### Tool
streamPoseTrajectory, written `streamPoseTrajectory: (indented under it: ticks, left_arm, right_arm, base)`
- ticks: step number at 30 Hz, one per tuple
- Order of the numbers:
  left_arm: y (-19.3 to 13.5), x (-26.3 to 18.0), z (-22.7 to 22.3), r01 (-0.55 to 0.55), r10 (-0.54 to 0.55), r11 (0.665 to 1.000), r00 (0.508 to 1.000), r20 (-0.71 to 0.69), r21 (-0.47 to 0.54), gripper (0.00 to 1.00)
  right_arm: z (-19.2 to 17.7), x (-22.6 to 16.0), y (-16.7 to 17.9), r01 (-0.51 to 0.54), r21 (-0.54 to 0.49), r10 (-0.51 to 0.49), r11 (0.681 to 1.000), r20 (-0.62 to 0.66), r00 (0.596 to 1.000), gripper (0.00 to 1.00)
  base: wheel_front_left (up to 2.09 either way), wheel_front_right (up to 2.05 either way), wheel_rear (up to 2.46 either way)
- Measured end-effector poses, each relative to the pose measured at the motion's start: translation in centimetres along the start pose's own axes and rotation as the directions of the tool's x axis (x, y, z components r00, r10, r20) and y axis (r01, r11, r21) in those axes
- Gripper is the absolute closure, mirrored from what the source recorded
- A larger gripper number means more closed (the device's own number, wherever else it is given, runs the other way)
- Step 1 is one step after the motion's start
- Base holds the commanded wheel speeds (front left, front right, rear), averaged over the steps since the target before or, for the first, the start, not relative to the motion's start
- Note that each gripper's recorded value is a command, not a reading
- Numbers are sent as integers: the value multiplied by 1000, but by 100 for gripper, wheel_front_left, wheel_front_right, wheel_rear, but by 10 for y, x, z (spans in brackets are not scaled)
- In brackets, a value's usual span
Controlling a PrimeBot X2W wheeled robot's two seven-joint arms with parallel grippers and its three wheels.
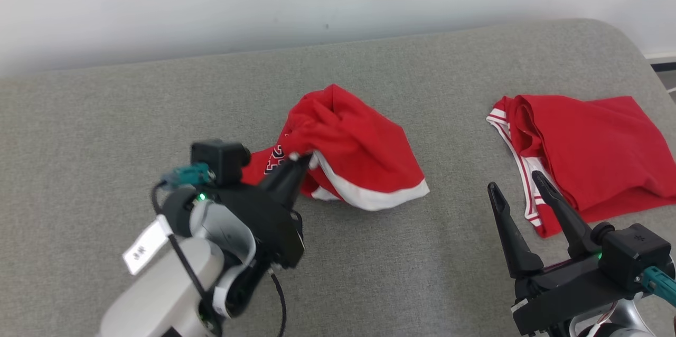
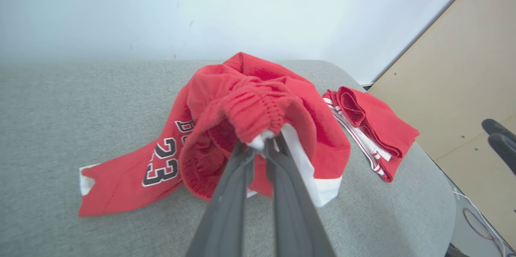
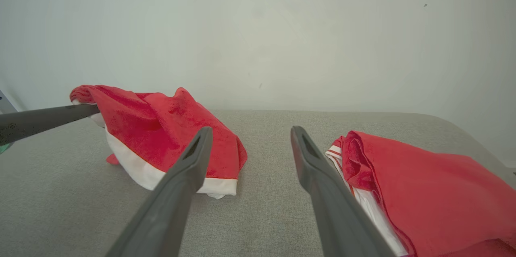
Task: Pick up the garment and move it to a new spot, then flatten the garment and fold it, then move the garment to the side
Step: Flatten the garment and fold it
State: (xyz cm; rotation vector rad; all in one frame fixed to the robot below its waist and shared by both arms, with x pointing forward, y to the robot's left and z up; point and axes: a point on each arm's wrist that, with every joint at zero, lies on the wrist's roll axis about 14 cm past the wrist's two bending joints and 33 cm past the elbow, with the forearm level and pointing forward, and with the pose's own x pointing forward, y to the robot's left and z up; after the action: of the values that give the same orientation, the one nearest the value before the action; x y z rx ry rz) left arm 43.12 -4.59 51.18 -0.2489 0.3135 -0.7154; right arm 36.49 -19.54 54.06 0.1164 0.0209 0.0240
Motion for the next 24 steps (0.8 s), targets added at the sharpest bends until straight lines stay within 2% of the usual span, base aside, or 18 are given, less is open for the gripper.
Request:
streamPoseTrajectory:
  ticks: [6, 10, 17, 20, 24]
  left_arm:
    - [6, -14, 65, -48, 37, 997, 987, 157, 62, 100]
    - [-5, -25, 102, -40, 11, 992, 972, 236, 118, 100]
    - [-53, -30, 149, 33, -109, 965, 954, 281, 261, 100]
    - [-79, -32, 166, 69, -159, 955, 939, 304, 288, 100]
    - [-100, -35, 181, 91, -182, 960, 922, 343, 264, 100]
  right_arm:
    - [2, 0, 7, -22, 10, 21, 1000, 9, 1000, 0]
    - [4, -1, 11, -35, 16, 34, 999, 18, 999, 0]
    - [7, -4, 19, -63, 32, 62, 998, 34, 998, 0]
    - [8, -8, 23, -72, 40, 71, 997, 41, 997, 0]
    - [10, -12, 23, -73, 43, 70, 996, 50, 996, 0]
  base:
    - [0, 0, 0]
    - [0, 0, 0]
    - [0, 0, 0]
    - [0, 0, 0]
    - [0, 0, 0]
